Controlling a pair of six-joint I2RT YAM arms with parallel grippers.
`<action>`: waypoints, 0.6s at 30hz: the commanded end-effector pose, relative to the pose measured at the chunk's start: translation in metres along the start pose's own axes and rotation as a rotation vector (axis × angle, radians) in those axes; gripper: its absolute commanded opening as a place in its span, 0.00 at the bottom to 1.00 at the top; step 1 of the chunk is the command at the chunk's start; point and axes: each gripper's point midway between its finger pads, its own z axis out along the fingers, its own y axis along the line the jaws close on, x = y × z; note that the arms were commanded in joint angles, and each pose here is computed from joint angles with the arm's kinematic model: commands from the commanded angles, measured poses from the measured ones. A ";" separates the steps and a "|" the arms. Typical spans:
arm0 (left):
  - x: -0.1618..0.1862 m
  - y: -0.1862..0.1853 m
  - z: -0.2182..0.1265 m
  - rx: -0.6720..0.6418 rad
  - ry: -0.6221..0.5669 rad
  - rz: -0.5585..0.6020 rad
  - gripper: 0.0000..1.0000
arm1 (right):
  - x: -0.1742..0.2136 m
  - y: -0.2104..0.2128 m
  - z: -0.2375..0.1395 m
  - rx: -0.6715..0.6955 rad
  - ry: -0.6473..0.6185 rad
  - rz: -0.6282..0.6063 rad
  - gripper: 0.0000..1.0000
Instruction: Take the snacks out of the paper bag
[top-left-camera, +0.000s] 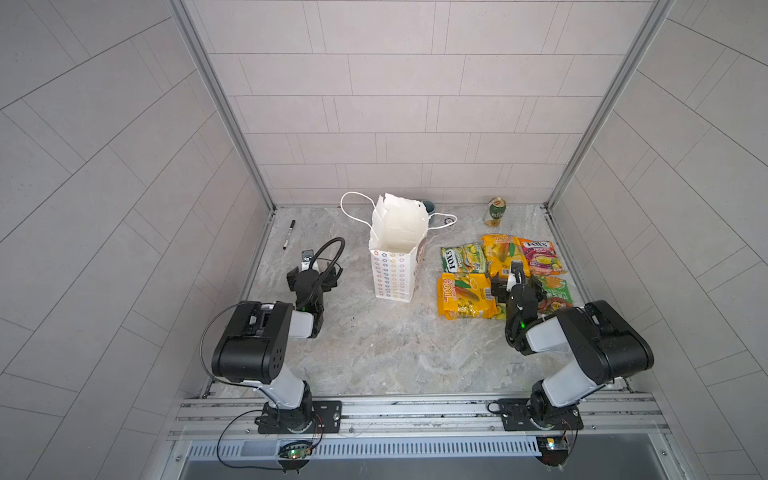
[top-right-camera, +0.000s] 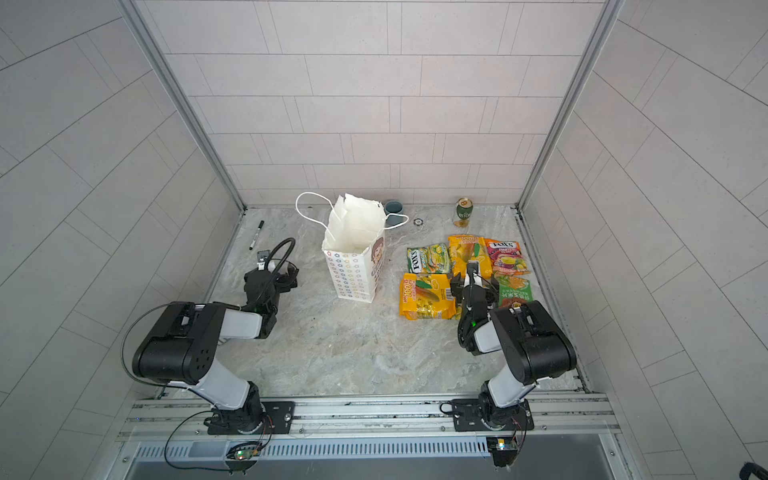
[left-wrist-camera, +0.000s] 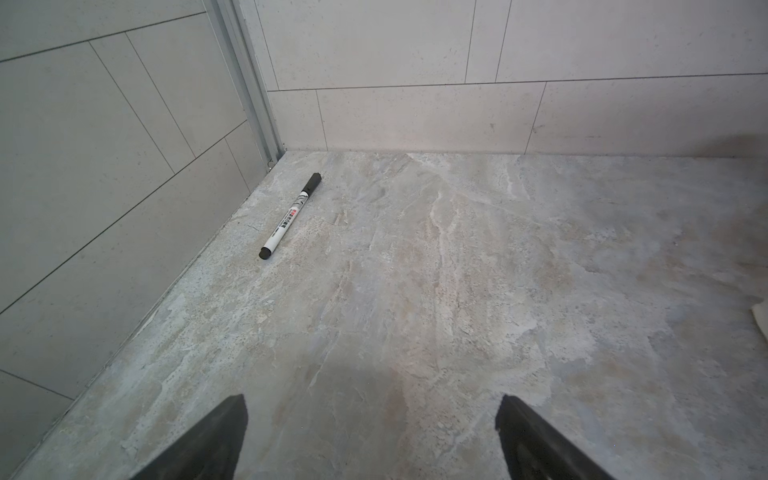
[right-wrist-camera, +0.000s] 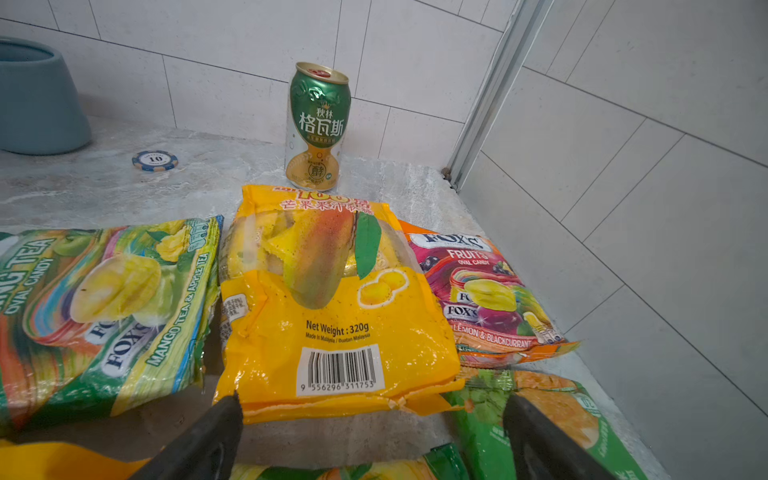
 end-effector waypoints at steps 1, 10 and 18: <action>0.004 0.003 -0.001 -0.003 0.027 -0.004 1.00 | -0.007 0.006 0.012 -0.057 0.019 0.022 1.00; 0.004 0.002 -0.001 -0.004 0.026 -0.001 1.00 | -0.003 0.001 0.021 -0.047 0.067 0.038 0.99; 0.004 0.002 -0.001 -0.003 0.029 0.000 1.00 | -0.003 0.002 0.021 -0.045 0.066 0.036 0.99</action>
